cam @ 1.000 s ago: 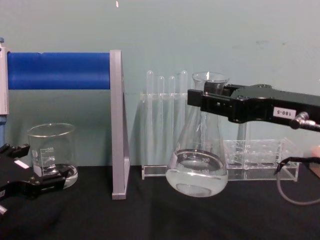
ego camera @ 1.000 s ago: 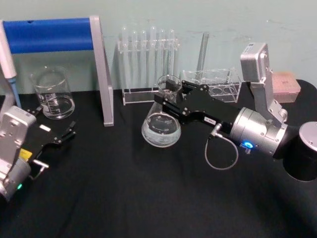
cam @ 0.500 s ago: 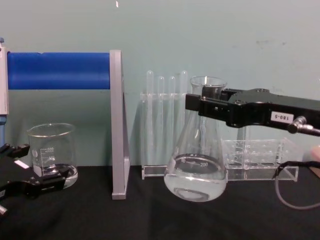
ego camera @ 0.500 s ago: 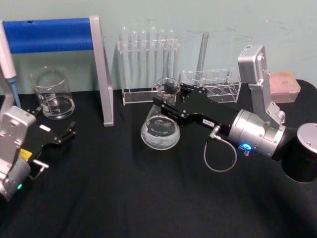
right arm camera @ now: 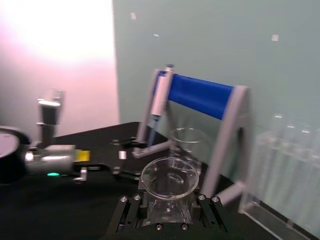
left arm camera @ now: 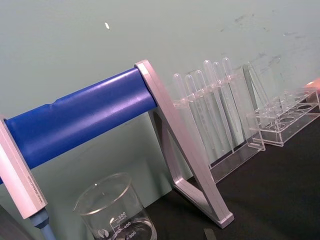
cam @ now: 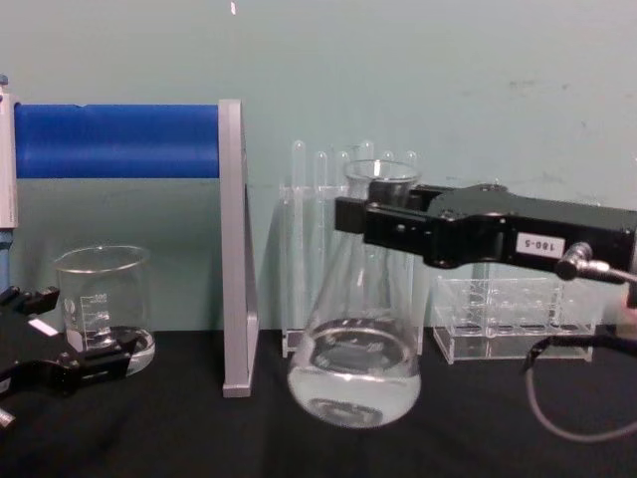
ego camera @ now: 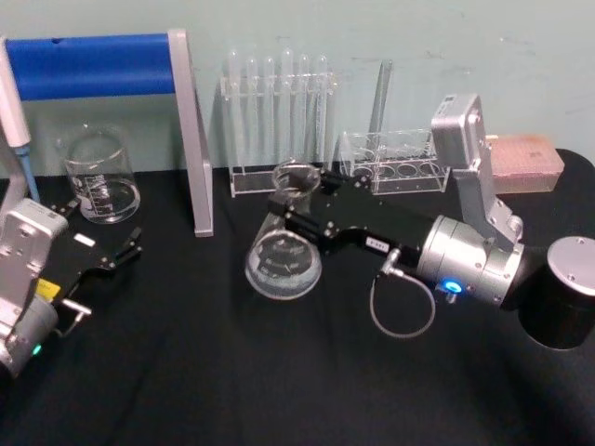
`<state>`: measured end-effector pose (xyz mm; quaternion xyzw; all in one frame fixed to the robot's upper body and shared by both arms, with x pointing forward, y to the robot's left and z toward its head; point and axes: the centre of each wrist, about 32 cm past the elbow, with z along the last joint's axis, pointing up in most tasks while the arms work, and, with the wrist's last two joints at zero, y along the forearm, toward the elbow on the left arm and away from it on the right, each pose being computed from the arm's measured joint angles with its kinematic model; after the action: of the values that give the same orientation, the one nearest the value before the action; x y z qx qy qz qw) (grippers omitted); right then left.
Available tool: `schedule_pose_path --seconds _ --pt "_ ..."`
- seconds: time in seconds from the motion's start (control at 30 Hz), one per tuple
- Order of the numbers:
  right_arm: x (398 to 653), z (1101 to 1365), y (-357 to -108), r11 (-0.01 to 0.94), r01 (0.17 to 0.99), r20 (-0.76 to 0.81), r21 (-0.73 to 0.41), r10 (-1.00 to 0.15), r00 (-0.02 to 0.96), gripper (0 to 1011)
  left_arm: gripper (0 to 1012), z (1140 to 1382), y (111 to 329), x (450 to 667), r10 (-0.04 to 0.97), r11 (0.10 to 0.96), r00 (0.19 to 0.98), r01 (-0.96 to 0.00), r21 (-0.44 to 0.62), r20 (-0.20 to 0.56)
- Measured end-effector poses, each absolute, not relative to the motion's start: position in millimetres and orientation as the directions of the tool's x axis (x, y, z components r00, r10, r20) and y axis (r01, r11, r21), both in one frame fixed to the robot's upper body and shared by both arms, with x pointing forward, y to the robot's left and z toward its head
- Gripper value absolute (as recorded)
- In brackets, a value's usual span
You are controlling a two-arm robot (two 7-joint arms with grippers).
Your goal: Grasp the erlenmeyer flask with one hand, shake it three times, then place it back.
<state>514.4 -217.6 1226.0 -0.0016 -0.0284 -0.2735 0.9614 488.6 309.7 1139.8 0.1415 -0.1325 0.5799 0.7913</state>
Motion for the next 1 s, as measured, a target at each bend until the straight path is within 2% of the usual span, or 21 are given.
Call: schedule_pose_path --seconds 0.4,0.53,0.8,1.0 --pt "502 1225 -208 0.939 0.344 0.042 -0.002 -0.343 0.938 453 1001 1140 310 489 0.88 0.287 0.292 -0.955 0.07 0.374" --pt "497 1225 -208 0.966 0.259 0.044 -0.011 -0.258 0.965 453 1001 1140 310 489 0.88 0.287 0.292 -0.955 0.07 0.374" --pt "492 1224 -210 0.986 0.166 0.052 -0.019 -0.165 0.985 453 1001 1140 310 489 0.88 0.287 0.292 -0.955 0.07 0.374" --pt "492 1225 -210 0.99 0.142 0.059 -0.023 -0.141 0.988 453 1001 1140 310 489 0.88 0.287 0.292 -0.955 0.07 0.374"
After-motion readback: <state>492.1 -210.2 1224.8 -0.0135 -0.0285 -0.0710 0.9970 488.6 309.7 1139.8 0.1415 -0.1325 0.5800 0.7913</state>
